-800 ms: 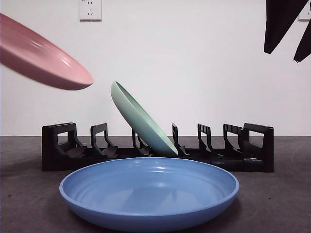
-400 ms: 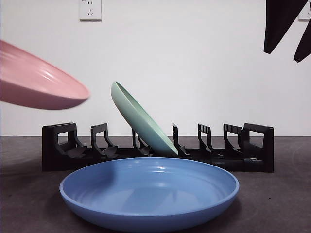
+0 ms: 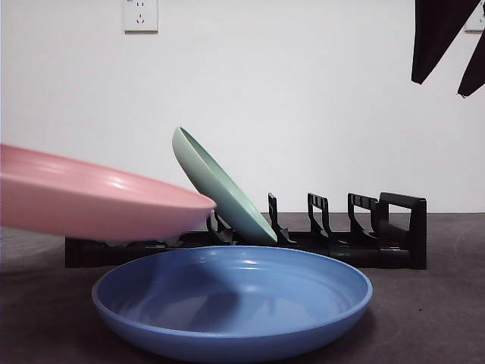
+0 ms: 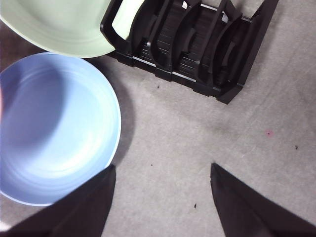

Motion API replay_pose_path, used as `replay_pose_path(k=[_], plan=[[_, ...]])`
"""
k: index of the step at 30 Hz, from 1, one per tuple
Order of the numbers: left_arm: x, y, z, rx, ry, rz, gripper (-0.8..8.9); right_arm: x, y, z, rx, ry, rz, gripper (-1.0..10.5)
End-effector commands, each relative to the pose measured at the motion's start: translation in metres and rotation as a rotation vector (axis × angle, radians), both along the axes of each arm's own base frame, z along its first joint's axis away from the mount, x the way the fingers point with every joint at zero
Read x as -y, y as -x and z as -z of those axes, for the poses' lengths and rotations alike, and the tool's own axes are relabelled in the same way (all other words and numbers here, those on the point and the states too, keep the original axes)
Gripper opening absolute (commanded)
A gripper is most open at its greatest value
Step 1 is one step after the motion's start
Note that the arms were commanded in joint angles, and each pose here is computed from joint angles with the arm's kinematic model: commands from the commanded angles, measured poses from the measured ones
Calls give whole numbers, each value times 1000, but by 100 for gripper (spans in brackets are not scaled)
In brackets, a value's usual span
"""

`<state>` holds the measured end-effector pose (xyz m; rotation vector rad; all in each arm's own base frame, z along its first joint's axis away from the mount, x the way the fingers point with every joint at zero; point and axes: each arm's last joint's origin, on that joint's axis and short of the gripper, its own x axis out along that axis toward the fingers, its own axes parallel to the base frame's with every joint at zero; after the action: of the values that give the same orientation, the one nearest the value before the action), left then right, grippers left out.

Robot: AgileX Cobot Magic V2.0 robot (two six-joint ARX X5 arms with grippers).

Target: Place the plate

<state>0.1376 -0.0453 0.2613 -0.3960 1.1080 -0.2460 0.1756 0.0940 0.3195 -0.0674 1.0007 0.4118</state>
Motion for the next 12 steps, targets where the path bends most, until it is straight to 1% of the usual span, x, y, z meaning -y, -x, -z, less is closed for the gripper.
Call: replay_pose_path(k=[1,5,12], plan=[[7,-6,-1,3,36,-3,14,-2,-2,-2,11,1,-15,301],[18,-16,4,-12,51,15,14,-2,-2,-2,12,2,-16,301],[47,-34,20,-52,60,89,14,-2,-2,-2,12,3,-19,301]])
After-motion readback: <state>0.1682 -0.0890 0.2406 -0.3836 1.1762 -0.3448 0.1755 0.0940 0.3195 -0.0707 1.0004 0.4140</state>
